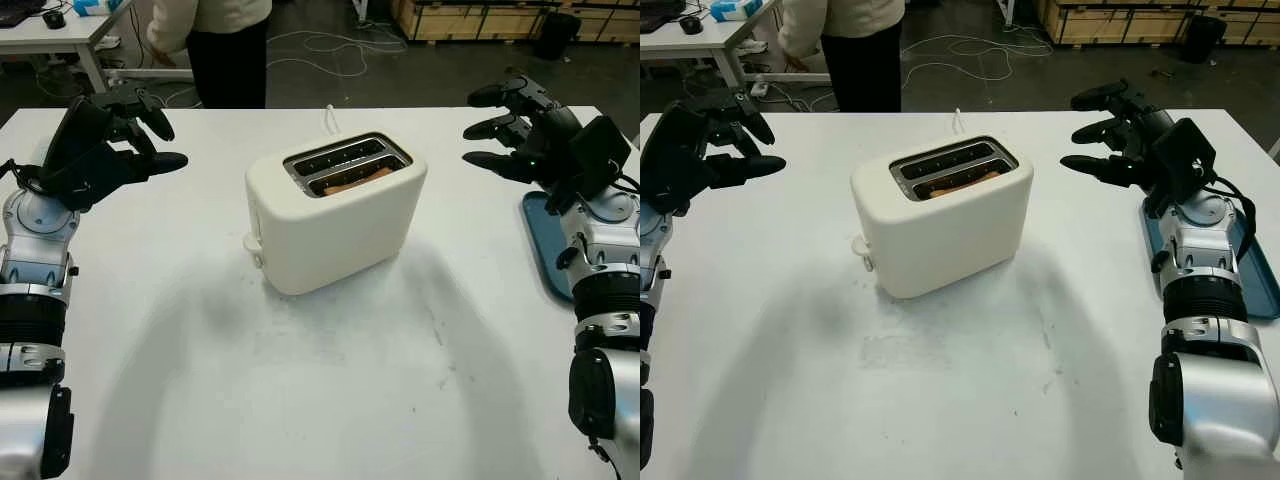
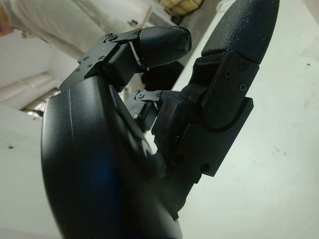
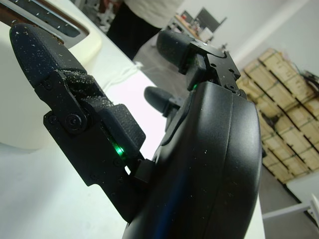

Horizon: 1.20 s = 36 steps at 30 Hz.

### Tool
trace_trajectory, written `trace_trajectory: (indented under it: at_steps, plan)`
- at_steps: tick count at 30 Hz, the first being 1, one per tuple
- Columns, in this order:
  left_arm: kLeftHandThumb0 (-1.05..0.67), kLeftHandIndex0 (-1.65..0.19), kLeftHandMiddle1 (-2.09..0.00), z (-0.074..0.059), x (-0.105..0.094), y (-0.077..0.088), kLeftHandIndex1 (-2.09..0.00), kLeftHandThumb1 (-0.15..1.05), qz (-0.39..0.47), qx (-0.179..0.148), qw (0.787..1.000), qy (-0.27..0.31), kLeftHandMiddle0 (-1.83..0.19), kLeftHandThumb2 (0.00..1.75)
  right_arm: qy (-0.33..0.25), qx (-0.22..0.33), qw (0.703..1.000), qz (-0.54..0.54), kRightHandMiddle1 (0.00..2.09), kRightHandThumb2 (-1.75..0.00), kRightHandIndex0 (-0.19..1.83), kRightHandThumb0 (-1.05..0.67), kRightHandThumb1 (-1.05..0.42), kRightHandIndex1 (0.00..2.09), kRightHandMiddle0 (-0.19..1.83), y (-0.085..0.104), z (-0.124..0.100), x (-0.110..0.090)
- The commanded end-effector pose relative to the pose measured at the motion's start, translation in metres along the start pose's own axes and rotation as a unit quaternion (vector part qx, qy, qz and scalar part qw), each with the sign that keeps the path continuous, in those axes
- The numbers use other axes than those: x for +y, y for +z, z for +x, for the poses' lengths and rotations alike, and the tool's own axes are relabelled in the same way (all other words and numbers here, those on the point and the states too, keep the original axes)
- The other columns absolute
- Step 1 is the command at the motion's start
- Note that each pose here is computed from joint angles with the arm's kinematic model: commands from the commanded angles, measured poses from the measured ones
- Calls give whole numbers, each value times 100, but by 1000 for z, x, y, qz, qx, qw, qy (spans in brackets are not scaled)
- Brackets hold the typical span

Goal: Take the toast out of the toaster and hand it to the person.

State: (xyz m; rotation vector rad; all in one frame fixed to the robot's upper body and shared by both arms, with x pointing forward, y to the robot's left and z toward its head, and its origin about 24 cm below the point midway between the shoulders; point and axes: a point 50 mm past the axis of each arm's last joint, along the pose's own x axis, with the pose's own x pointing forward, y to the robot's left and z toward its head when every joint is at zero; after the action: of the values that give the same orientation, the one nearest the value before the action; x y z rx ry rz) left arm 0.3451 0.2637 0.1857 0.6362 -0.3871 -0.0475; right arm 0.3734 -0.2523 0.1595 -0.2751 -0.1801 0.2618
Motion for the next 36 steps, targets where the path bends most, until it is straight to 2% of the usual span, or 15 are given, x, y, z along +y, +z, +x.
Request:
trace_trajectory:
  at_steps: [1, 25, 33, 36]
  plan:
    - [-105, -63, -152, -3, -1, -2, -154, 81, -12, -3, 1000, 7, -70, 0, -4, -4, 1000, -1, 122, 0, 1, -105, -59, 144, 12, 0, -2, 0]
    - [-105, -63, -154, -4, 0, -2, -153, 80, -10, 5, 1000, 1, -68, 0, -7, -11, 1000, -1, 123, 0, 0, -105, -61, 145, 11, 2, -3, -1]
    - [-105, -52, -158, -4, 1, 0, -159, 82, -8, 4, 1000, 5, -59, 1, -11, -11, 1000, 7, 115, -1, 0, -105, -64, 137, 10, 4, -4, -2]
    - [-105, -53, -158, -2, 0, -1, -160, 80, -19, 7, 1000, 10, -60, 0, -11, -18, 1000, -8, 113, -1, 2, -105, -66, 137, 14, 2, -5, 1]
